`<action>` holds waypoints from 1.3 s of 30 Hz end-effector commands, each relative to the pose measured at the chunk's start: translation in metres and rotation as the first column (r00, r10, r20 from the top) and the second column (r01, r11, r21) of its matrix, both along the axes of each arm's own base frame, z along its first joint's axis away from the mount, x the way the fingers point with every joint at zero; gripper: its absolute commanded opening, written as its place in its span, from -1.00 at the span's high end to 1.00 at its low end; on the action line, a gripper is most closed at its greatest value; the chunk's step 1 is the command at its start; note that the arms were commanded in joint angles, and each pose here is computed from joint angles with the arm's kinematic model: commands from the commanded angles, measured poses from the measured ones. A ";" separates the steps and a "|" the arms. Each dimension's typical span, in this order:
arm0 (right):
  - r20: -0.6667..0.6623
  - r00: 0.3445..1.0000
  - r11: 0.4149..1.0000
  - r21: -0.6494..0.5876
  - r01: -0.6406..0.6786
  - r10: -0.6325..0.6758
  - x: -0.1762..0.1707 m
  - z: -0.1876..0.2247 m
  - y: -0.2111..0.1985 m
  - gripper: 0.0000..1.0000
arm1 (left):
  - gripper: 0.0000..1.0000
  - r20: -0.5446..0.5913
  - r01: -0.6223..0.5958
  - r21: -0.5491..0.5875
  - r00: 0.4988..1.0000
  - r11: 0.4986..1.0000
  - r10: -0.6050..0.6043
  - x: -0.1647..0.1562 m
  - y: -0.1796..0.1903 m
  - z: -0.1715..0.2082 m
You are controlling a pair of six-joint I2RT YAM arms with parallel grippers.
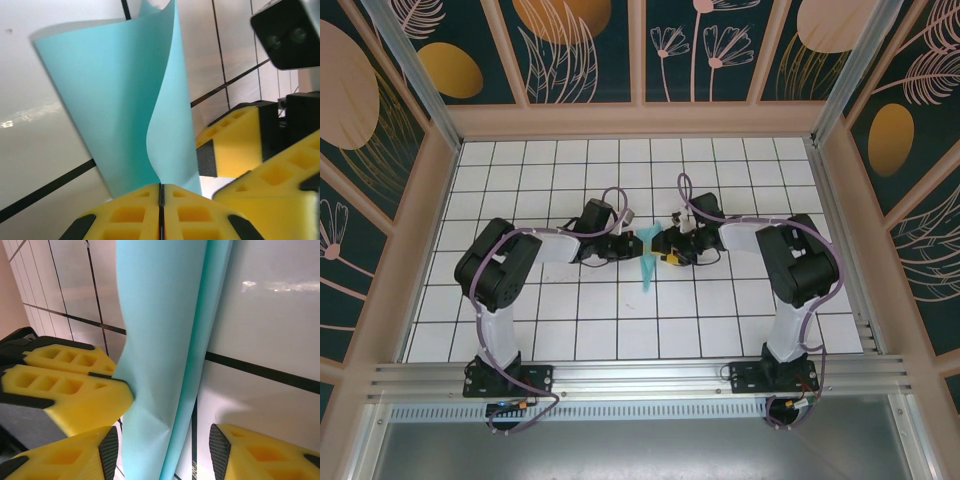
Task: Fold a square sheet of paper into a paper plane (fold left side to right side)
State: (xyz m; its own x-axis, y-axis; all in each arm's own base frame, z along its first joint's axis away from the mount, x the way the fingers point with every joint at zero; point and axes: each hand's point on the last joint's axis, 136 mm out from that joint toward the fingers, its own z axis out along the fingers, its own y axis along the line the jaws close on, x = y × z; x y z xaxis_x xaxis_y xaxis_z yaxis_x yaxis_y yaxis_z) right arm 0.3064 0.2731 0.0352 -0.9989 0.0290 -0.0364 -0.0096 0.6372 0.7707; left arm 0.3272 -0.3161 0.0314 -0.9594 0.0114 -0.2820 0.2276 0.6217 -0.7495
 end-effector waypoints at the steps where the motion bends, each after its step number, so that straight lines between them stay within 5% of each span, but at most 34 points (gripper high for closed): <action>1: 0.014 1.000 0.994 -0.109 0.020 -0.018 -0.002 -0.023 -0.015 -0.14 | 0.80 0.040 0.020 0.004 0.999 1.000 -0.020 0.011 -0.006 0.003; 26: 0.152 0.988 0.999 0.018 0.032 -0.034 -0.009 0.028 -0.019 -0.01 | 0.96 0.082 -0.015 0.008 0.997 1.000 0.014 0.021 0.006 0.009; 39: 0.316 0.946 0.954 -0.253 0.162 -0.076 -0.028 0.038 0.005 -0.31 | 0.98 0.056 -0.028 0.015 0.998 0.999 0.027 0.015 0.013 -0.003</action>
